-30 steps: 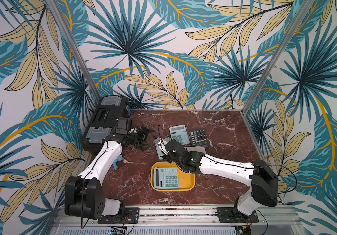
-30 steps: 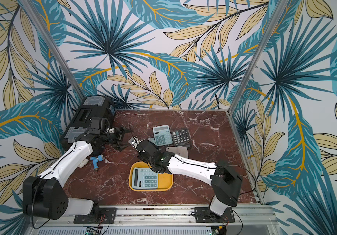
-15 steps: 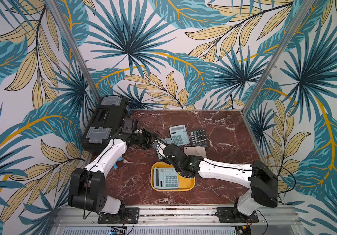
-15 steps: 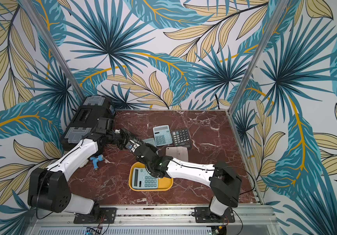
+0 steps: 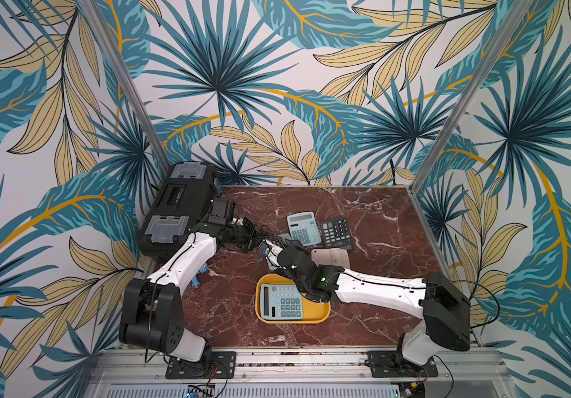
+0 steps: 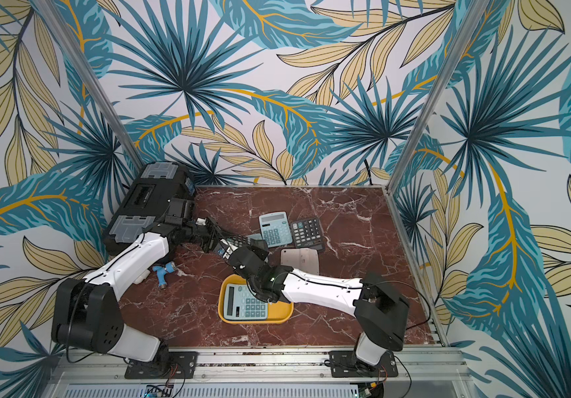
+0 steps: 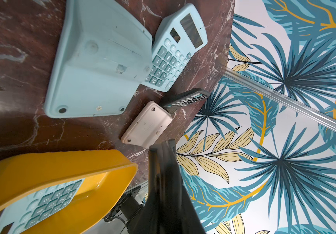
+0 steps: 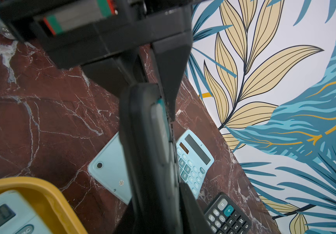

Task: Put the calculator in the storage box
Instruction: Pick up the calculator at the center of the board.

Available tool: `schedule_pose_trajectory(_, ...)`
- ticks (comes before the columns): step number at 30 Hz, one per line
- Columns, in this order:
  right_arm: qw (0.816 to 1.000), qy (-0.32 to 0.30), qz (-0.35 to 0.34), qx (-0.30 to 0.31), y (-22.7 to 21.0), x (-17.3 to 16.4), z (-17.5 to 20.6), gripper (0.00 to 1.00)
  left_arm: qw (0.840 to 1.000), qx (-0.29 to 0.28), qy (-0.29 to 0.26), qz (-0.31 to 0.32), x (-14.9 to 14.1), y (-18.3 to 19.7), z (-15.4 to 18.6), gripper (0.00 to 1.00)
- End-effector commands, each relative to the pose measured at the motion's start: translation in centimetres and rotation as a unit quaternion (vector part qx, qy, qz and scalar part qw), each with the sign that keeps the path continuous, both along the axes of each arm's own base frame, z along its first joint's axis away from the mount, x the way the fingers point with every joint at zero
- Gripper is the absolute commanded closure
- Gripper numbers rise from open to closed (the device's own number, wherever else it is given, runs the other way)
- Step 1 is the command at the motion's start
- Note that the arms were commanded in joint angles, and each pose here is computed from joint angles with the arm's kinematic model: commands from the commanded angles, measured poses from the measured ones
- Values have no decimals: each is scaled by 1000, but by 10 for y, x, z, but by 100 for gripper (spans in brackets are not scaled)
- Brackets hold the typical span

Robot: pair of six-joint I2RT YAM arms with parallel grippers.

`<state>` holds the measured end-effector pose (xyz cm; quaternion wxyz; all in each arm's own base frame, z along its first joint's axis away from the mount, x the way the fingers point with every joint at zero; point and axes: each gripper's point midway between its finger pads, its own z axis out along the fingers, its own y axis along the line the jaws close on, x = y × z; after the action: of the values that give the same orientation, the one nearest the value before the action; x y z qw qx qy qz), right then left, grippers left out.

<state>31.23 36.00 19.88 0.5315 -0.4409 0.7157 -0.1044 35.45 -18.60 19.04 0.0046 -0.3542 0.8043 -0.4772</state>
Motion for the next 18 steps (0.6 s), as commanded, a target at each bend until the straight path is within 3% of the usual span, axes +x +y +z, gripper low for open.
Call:
schedule_pose_trajectory(1, 999, -1, -3, 32, 5, -1, 2, 73, 997, -20, -69, -15, 15, -8, 36, 89)
schedule_pose_trajectory(3, 999, 3, -3, 32, 4, -2, 2, 60, 997, -19, -78, -16, 16, -8, 38, 90)
schedule_pose_trajectory(5, 999, 8, -5, 37, 1, -4, 2, 40, 996, -16, -91, -16, 18, -7, 41, 91)
schedule_pose_trajectory(10, 998, 21, -16, 61, -13, -13, 6, 12, 992, 20, -126, -9, 24, 0, 40, 96)
schedule_pose_trajectory(13, 995, 35, -27, 85, -25, -19, 8, 1, 988, 53, -147, -3, 26, 8, 37, 96)
schedule_pose_trajectory(18, 978, 114, -58, 163, -45, -29, 11, 1, 979, 70, -193, -4, 30, 13, 38, 96)
